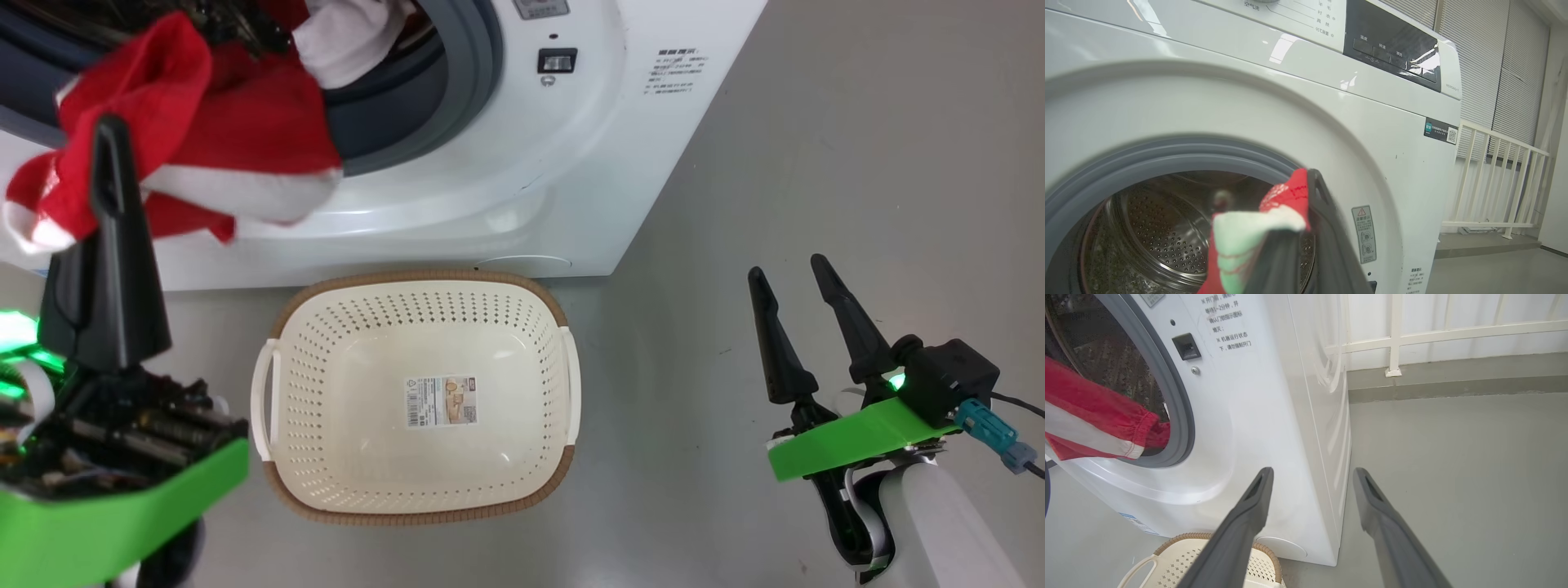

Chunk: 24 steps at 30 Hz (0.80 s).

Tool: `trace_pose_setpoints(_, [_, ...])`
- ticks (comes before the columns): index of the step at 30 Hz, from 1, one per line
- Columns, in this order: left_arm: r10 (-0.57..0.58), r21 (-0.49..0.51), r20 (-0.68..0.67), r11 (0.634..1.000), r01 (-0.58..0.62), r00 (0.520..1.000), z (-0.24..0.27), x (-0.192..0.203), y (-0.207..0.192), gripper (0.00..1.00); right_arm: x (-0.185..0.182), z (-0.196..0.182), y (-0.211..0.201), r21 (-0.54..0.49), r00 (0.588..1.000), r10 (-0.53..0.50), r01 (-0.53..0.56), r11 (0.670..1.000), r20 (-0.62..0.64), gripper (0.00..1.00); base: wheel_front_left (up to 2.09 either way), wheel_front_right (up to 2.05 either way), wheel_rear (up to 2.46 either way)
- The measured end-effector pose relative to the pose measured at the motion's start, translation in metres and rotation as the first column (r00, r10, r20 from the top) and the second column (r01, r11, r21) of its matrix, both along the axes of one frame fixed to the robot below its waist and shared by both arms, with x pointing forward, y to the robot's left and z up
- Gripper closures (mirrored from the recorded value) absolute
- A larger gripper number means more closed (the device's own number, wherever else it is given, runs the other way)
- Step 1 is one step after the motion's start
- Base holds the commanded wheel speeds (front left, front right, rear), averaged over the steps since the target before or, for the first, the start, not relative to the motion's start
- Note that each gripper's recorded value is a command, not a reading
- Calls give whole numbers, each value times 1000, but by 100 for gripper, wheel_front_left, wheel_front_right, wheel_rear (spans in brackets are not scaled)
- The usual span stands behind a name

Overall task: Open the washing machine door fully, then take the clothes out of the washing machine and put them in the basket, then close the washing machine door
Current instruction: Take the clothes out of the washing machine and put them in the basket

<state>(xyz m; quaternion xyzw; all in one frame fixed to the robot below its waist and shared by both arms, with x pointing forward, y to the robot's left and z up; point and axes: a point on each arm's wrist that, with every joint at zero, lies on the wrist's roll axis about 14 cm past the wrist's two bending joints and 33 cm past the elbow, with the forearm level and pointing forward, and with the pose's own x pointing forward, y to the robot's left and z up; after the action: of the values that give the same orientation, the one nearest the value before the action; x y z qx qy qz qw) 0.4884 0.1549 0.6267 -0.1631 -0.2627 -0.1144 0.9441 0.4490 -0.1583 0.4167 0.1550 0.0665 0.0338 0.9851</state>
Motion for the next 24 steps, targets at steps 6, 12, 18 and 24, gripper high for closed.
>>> trace_pose_setpoints(6, [-15, 1, -86, 1000, 15, 996, -28, -4, -5, 100, 0, -2, 1, 1, 1000, 2, -2, 1000, -6, 0, 0, 0, 0])
trace_pose_setpoints(12, [-48, -4, -279, 999, 49, 959, -91, 1, -18, 100, -1, -6, 1, -1, 1000, 3, -3, 1000, -16, 0, 0, 0, 0])
trace_pose_setpoints(18, [-78, 5, -490, 996, 92, 868, -167, -3, -32, 100, -1, -12, 1, -1, 999, 6, -6, 1000, -31, 0, 0, 0, 0])
trace_pose_setpoints(24, [-102, 22, -656, 988, 154, 748, -236, -10, -46, 100, 0, -24, 0, -3, 998, 2, -3, 1000, -57, 0, 0, 0, 0])
